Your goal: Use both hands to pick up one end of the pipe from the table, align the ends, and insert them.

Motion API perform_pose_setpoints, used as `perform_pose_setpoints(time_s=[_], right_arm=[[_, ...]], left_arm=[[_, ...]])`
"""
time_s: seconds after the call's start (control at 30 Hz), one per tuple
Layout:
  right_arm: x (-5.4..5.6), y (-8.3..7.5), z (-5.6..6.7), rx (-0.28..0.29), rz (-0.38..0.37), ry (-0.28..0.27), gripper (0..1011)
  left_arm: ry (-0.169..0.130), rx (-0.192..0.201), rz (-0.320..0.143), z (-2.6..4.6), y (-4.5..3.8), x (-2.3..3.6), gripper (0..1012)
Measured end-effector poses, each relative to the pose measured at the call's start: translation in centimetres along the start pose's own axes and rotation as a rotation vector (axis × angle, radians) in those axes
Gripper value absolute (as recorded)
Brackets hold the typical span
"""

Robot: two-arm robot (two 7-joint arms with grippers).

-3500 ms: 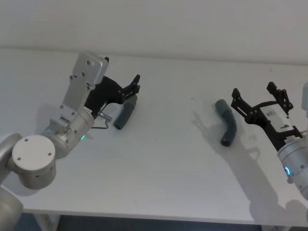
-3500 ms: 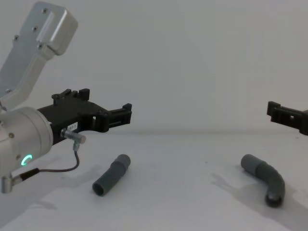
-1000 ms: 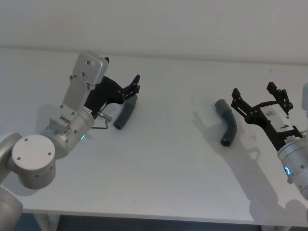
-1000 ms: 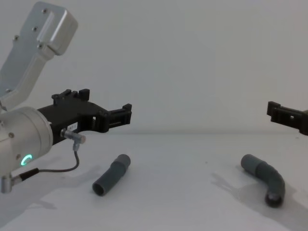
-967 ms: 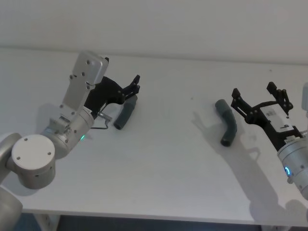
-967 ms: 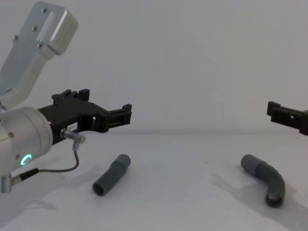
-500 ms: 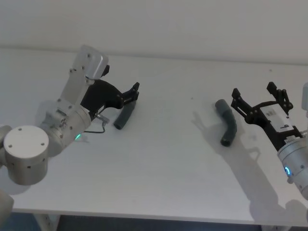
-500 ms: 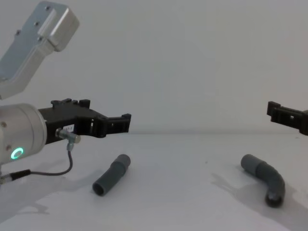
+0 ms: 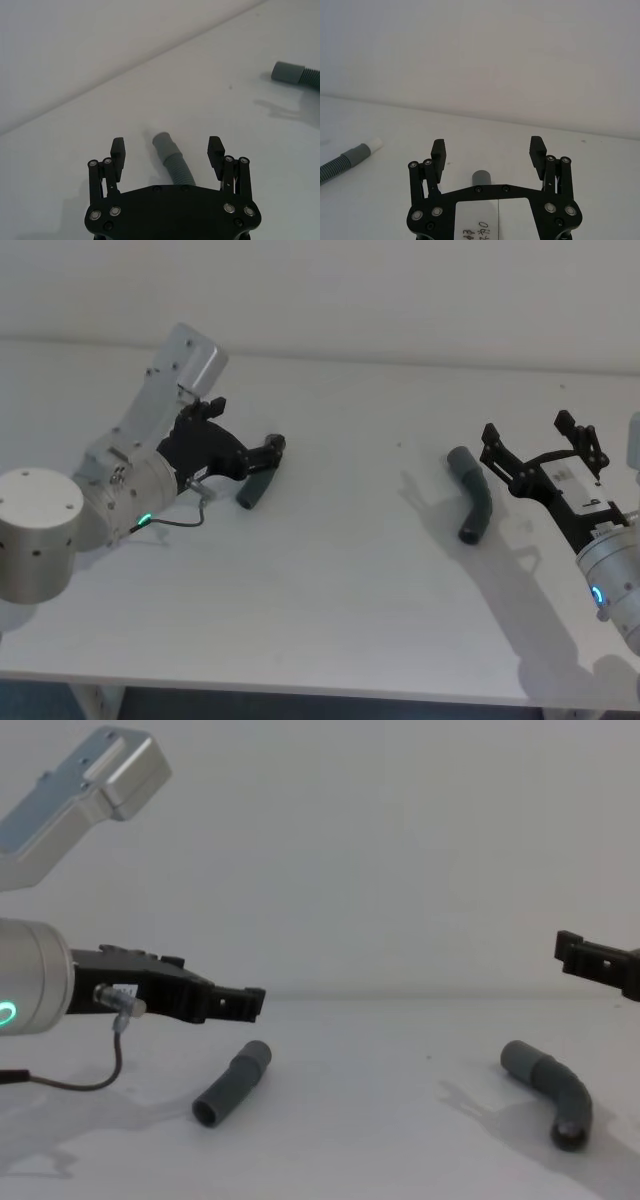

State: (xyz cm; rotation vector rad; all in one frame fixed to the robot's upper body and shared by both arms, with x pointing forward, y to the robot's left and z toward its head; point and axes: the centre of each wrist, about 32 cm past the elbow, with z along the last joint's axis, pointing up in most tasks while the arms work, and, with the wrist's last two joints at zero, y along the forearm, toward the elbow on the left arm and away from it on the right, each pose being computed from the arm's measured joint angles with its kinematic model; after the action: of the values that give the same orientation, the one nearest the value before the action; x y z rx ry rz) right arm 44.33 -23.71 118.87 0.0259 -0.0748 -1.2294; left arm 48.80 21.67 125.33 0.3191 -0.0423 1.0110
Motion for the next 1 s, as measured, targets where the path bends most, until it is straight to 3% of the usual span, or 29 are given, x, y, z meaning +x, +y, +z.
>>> perform_pose_setpoints(time_s=[0.27,1.0], right_arm=[[0.0,0.0,0.0,0.0,0.0,0.0,1000],[0.0,0.0,0.0,0.0,0.0,0.0,1000]], left_arm=[[0.003,0.045,-0.017,0.28,-0.26,0.18,1001],[0.043,0.102,0.008,-0.52,-2.99,-0.65,1002]])
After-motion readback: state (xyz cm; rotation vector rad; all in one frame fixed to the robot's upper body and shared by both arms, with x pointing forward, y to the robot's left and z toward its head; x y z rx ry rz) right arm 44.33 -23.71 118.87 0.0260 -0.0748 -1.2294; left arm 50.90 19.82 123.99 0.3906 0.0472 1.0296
